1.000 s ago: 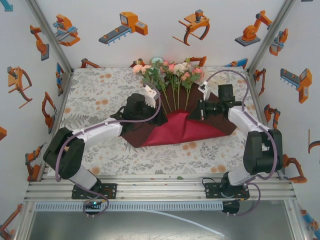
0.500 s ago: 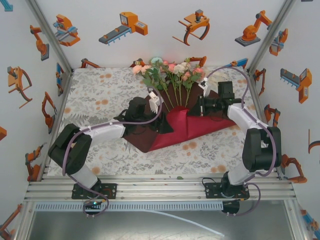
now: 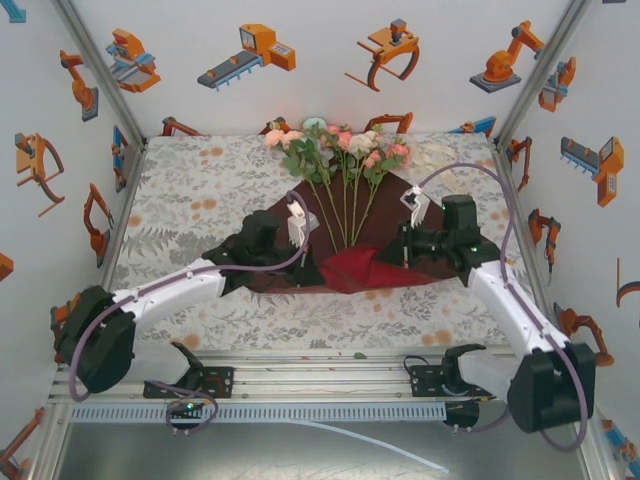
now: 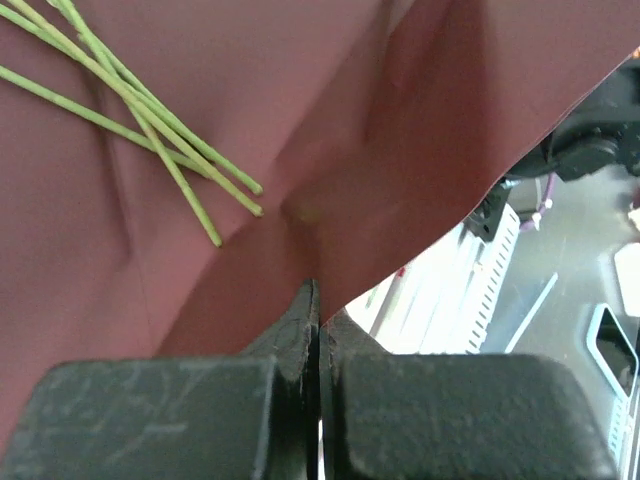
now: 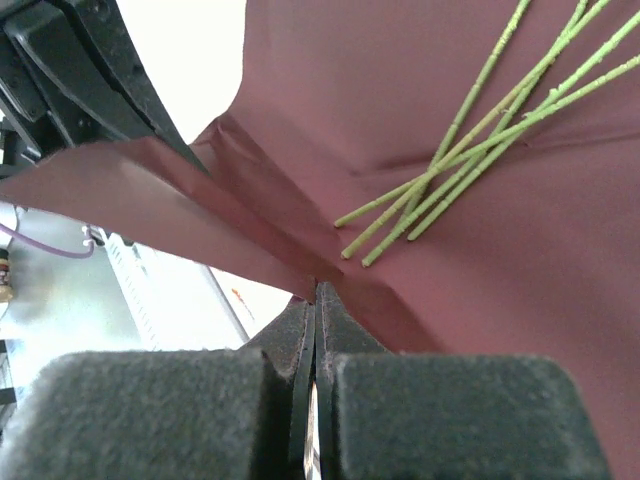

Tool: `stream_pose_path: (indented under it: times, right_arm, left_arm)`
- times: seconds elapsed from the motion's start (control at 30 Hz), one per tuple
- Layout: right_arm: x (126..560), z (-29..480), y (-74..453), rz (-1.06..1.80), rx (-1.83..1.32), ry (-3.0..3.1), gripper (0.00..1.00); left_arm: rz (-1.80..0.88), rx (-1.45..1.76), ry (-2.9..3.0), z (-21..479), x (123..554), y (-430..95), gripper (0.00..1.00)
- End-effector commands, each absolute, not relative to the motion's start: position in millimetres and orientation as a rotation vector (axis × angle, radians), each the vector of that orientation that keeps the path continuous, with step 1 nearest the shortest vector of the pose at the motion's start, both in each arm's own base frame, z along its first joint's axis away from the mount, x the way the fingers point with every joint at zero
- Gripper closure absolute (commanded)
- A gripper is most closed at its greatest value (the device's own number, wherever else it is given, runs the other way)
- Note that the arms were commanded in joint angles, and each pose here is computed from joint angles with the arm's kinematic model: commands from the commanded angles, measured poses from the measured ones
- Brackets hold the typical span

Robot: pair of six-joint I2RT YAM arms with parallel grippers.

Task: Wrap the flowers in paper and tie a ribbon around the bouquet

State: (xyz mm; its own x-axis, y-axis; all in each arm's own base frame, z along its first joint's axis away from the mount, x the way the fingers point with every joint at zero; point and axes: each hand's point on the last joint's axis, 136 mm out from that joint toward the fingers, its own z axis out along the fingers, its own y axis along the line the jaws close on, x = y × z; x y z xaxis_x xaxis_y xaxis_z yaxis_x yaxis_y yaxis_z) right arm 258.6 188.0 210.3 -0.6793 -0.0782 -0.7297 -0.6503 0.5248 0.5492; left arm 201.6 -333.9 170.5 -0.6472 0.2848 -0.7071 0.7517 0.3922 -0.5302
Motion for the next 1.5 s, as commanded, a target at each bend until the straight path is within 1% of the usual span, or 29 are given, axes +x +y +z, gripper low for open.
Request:
stream_pose_path:
  times: [0.0, 0.1, 0.23, 0.4, 0.43, 0.47, 0.63, 0.67, 0.7, 0.77, 0.87, 1.0, 1.03, 1.17, 1.3, 1.4, 1.47]
  right_arm:
    - [256.3, 212.2, 180.3, 1.055, -0.535, 2.127, 1.00]
    - [273.2, 208.0, 175.1, 0.967, -0.519, 2.140, 1.00]
    - [299.0, 195.7, 174.3, 0.912, -0.503, 2.187, 1.00]
    - [330.2, 173.8, 156.2, 0.715, -0.442, 2.249, 1.00]
    - [336.5, 171.3, 153.9, 0.691, -0.431, 2.258, 0.99]
    - [343.2, 167.7, 153.8, 0.684, -0.423, 2.267, 0.96]
    - [364.6, 142.9, 155.3, 0.682, -0.372, 2.327, 0.88]
    - [367.9, 139.0, 155.3, 0.682, -0.365, 2.342, 0.82]
    - [368.6, 138.6, 157.2, 0.696, -0.374, 2.350, 0.73]
    - [366.6, 143.9, 160.9, 0.725, -0.409, 2.364, 0.45]
    - [354.4, 145.0, 156.9, 0.740, -0.422, 2.404, 0.34]
    - [326.3, 147.3, 166.8, 1.049, -0.430, 2.404, 0.31]
    - [320.9, 144.0, 165.7, 1.075, -0.418, 2.421, 0.30]
    - [320.2, 122.4, 144.4, 0.912, -0.340, 2.515, 0.27]
    - [323.4, 107.1, 130.9, 0.779, -0.349, 2.575, 0.27]
    - [318.7, 100.4, 143.4, 0.894, -0.428, 2.572, 0.26]
    - [314.4, 102.5, 155.7, 1.025, -0.471, 2.543, 0.30]
  left_arm:
    - [-1.078, 0.877, 2.160, 162.7, 201.7, -321.8, 1.00]
    - [-0.977, 0.829, 2.127, 163.7, 226.3, -321.4, 1.00]
    - [-0.937, 0.854, 2.103, 162.9, 248.7, -337.1, 1.00]
    - [-0.851, 0.801, 2.092, 154.1, 281.3, -347.8, 1.00]
    - [-0.838, 0.791, 2.091, 152.9, 286.7, -349.4, 1.00]
    - [-0.820, 0.780, 2.093, 151.9, 291.6, -349.9, 1.00]
    - [-0.725, 0.709, 2.119, 133.1, 316.0, -345.4, 1.00]
    - [-0.723, 0.701, 2.123, 129.5, 319.6, -345.2, 1.00]
    - [-0.724, 0.696, 2.132, 125.3, 321.4, -345.2, 1.00]
    - [-0.729, 0.700, 2.147, 119.7, 323.6, -346.0, 1.00]
    - [-0.711, 0.685, 2.157, 115.9, 324.9, -340.8, 1.00]
    - [-0.709, 0.608, 2.162, 116.7, 330.8, -330.3, 1.00]
    - [-0.717, 0.598, 2.157, 119.1, 331.0, -329.1, 1.00]
    - [-0.715, 0.591, 2.160, 124.5, 329.8, -326.1, 1.00]
    - [-0.712, 0.574, 2.178, 120.3, 326.6, -321.2, 1.00]
    - [-0.714, 0.565, 2.182, 118.6, 324.2, -318.2, 1.00]
    - [-0.714, 0.562, 2.186, 119.3, 322.8, -316.9, 1.00]
